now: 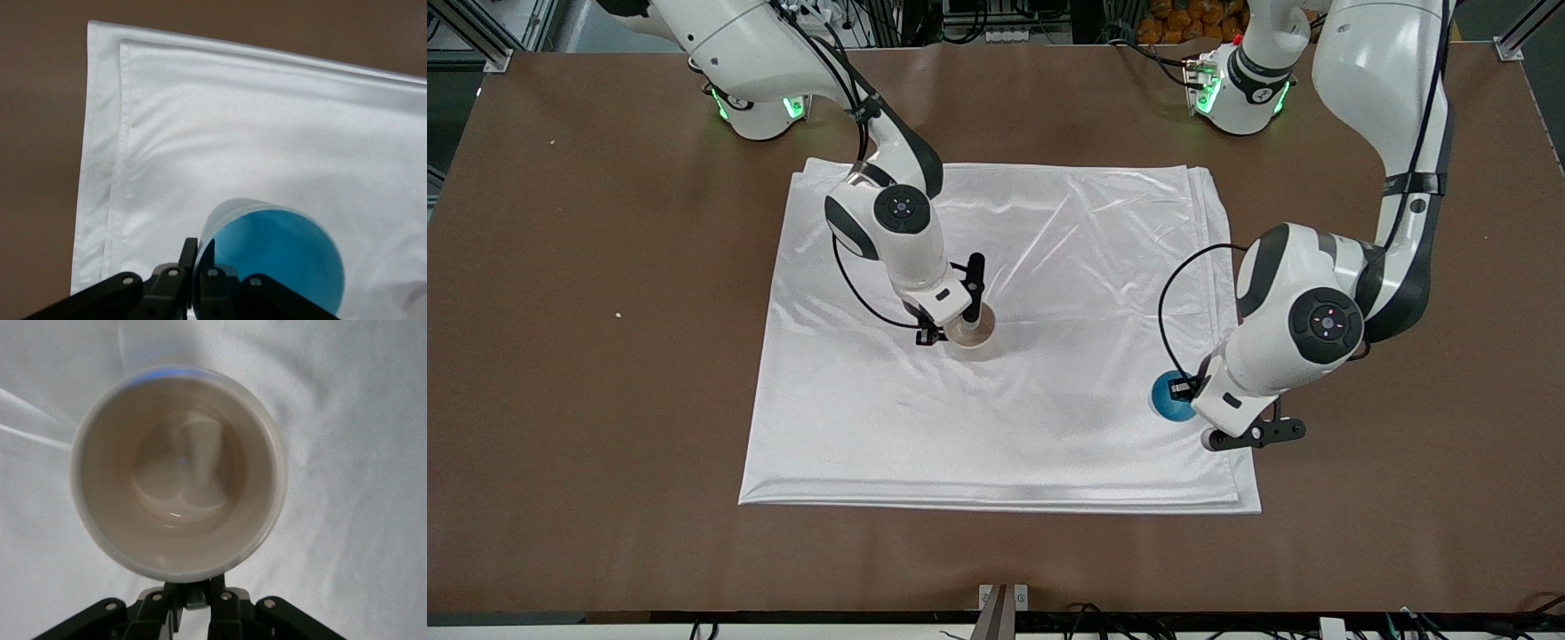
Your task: Place blue cup into white mug on cloth
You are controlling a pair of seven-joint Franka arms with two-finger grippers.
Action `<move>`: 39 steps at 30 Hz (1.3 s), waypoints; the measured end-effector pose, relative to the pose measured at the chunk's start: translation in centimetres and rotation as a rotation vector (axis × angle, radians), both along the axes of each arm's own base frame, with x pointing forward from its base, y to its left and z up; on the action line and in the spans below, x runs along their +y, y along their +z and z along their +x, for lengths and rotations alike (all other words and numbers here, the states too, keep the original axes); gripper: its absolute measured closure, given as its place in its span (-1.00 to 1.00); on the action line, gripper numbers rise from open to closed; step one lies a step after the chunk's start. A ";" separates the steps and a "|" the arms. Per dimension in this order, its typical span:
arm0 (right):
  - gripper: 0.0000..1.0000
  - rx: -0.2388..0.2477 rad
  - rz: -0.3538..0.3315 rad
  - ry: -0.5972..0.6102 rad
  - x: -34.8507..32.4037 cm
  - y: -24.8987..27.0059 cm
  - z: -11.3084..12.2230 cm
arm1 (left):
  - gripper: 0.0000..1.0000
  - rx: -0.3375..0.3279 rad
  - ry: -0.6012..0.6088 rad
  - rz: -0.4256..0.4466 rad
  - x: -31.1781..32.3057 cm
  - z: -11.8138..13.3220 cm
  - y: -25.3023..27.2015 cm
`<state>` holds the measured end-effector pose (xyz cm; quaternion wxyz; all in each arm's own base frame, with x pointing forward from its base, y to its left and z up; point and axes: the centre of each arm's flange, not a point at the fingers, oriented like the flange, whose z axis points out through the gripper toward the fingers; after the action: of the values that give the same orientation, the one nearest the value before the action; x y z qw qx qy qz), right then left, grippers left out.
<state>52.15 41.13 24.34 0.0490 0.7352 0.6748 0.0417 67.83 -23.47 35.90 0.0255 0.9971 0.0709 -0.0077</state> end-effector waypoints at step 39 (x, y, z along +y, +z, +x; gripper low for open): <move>-1.00 -0.127 0.012 -0.182 -6.0 14.0 4.4 | 0.90 0.034 0.093 0.017 -11.4 -5.4 -1.1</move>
<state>56.53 35.14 38.33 0.0909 0.7895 0.6006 0.0875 62.39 -34.88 34.76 0.0163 0.9926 0.1177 -0.0231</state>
